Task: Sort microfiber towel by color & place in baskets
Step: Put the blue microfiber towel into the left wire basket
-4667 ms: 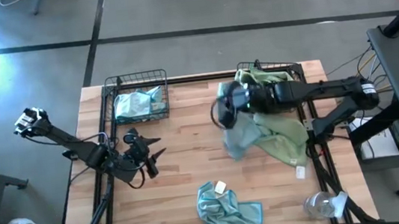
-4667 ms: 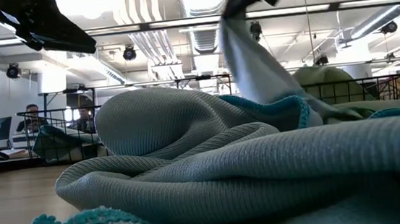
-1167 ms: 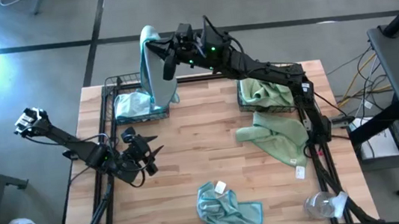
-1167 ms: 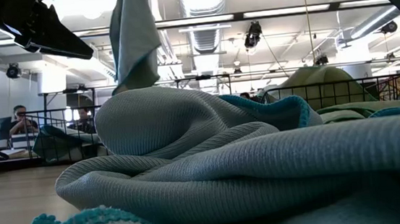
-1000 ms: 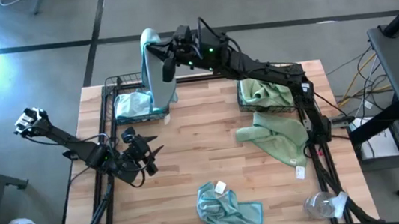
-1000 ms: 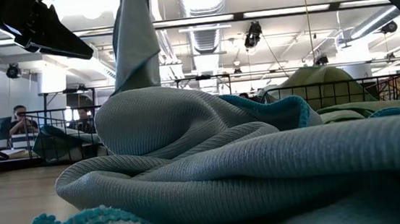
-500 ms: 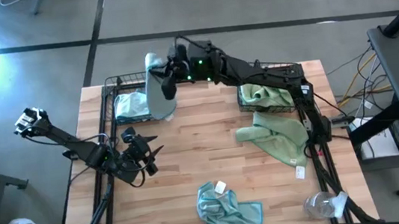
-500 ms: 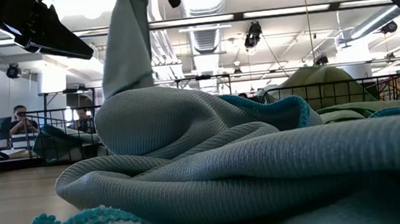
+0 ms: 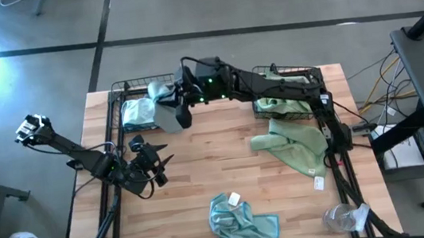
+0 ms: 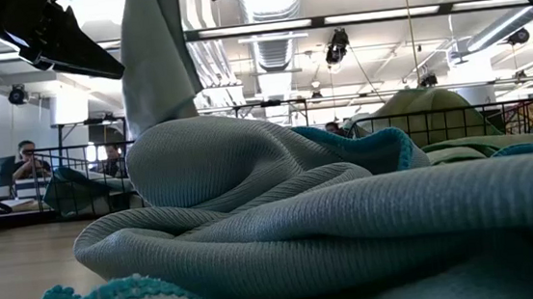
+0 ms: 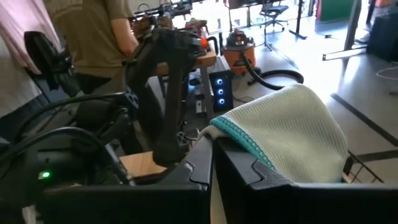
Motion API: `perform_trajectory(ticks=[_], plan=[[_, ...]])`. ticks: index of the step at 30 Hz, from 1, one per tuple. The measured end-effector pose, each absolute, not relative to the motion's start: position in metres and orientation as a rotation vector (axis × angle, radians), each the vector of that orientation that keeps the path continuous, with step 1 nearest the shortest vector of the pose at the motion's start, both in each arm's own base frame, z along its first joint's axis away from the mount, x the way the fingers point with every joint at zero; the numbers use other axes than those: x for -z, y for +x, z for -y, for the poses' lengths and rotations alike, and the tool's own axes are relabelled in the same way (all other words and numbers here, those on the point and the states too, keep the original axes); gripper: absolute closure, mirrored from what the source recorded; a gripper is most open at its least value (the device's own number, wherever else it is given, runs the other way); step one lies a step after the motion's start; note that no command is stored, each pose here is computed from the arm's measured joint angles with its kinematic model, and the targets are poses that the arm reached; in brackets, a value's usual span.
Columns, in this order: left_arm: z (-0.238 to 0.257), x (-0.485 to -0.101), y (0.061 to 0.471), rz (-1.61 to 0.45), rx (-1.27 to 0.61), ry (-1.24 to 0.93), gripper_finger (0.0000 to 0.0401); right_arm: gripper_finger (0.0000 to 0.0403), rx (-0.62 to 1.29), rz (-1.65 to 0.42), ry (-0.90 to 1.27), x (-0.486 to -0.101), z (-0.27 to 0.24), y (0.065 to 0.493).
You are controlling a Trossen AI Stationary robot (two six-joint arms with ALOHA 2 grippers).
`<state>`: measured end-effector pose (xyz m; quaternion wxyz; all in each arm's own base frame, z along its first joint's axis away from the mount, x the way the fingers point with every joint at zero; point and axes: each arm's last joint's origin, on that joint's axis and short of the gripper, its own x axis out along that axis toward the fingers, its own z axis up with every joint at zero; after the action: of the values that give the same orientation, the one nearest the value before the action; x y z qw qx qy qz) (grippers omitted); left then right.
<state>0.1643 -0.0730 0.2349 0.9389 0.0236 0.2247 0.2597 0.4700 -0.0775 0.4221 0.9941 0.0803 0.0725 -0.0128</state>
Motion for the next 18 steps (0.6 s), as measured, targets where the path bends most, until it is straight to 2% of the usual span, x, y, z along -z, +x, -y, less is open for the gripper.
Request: perform_trajectory(ticks=[10,18], plan=[[0.073,-0.235,0.164,-0.458,-0.531,0.045,0.0223,0.0394,0.022,-0.120,0.177,-0.425,0.078,0.470],[0.073,-0.235,0.164,-0.457,-0.531,0.040,0.0223,0.0394,-0.141,-0.039,0.164,-0.444,0.067,0.467]])
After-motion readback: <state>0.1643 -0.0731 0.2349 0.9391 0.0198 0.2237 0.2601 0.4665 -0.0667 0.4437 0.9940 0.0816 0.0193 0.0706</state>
